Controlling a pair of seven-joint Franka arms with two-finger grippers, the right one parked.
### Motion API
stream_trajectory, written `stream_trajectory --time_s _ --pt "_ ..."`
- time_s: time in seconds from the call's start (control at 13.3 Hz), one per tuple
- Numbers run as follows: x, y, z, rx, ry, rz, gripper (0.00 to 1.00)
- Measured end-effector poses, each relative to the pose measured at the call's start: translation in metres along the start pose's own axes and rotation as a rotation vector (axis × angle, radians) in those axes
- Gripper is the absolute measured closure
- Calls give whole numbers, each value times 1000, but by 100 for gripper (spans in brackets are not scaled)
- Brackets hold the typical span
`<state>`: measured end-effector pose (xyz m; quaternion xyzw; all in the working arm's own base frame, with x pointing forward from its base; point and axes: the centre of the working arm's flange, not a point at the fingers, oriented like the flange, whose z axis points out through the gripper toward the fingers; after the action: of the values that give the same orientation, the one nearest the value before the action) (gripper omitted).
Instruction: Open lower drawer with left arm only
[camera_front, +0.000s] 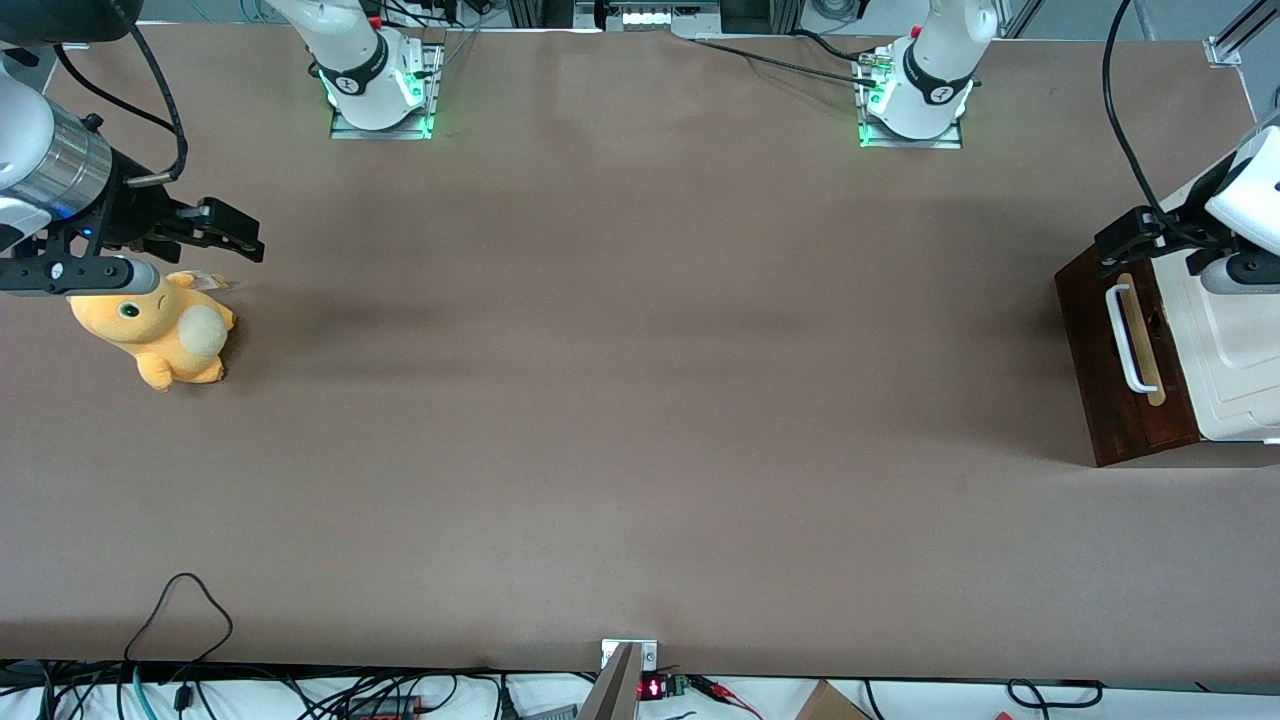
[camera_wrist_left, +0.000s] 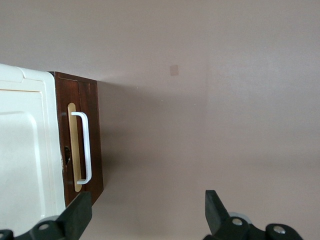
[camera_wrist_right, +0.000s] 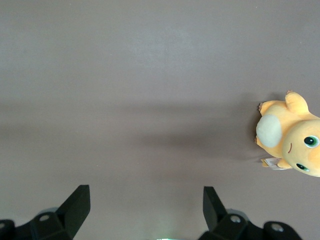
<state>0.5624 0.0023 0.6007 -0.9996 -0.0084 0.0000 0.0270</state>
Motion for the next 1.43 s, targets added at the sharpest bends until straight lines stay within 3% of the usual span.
stream_trajectory --time_s 0.6,0.9,1.43 --pt "0 0 -3 0 1 -1 0" --pt "-5 0 1 1 -45 5 0" --pt "-1 1 10 -1 -62 62 0"
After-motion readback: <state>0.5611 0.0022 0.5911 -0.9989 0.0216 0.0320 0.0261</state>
